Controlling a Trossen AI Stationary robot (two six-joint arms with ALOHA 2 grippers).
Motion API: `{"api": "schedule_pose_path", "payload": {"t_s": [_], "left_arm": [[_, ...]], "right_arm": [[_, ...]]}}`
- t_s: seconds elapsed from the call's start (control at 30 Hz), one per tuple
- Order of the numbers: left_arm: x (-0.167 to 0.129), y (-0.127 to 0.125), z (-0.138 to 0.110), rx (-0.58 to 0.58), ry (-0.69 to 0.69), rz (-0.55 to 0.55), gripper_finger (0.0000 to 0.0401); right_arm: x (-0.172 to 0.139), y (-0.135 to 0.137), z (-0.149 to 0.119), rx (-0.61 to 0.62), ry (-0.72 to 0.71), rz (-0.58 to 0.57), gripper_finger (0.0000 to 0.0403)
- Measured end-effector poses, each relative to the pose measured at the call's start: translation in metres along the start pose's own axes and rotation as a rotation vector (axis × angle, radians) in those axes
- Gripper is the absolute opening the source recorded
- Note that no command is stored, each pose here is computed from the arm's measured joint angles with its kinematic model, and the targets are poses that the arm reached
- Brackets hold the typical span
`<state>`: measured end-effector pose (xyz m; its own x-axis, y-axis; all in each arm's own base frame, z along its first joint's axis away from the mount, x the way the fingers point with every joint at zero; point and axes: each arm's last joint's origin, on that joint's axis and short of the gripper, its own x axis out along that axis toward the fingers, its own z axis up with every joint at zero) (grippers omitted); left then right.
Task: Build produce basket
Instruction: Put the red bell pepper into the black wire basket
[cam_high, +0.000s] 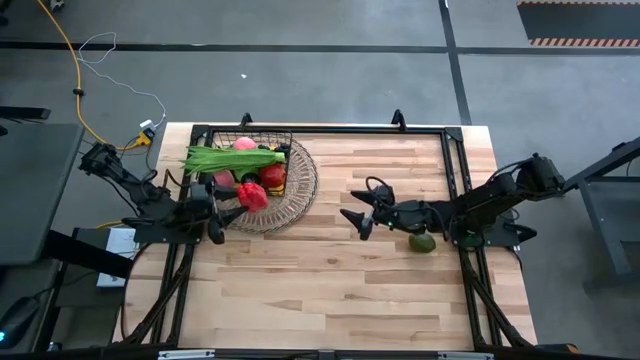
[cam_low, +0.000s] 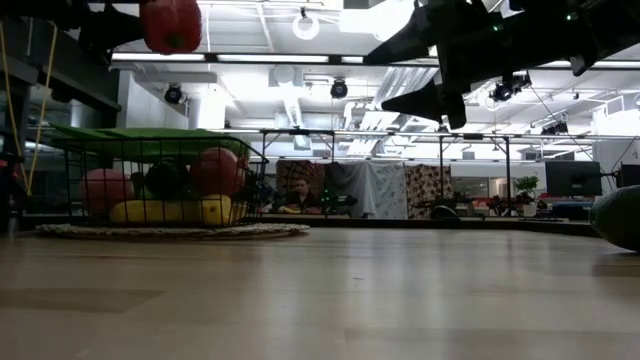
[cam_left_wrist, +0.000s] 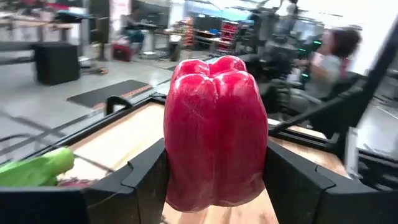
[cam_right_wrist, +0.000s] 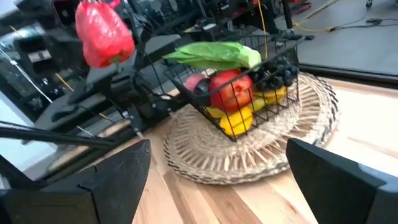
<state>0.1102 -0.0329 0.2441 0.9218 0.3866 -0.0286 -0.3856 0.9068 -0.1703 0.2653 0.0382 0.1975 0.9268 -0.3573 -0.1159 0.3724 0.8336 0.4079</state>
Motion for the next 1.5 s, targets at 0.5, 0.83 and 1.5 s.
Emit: {"api": "schedule_pose_path", "payload": {"t_s": [0.5,0.83,1.5], "left_arm": [[0.015,0.024,-0.025,-0.038,0.143,0.418,0.0214],[0.026,0.045,-0.026,-0.067,0.323,0.616,0.0214],[0.026,0.033,-0.016,0.064,0.084,0.729,0.0214]], "right_arm": [[0.001,-0.003,-0.002,0.008,0.024,-0.021,0.0362],[0.001,-0.004,-0.002,0.008,0.018,-0.033,0.0362],[0.002,-0.006,-0.001,0.013,0.014,-0.041,0.0362]]}}
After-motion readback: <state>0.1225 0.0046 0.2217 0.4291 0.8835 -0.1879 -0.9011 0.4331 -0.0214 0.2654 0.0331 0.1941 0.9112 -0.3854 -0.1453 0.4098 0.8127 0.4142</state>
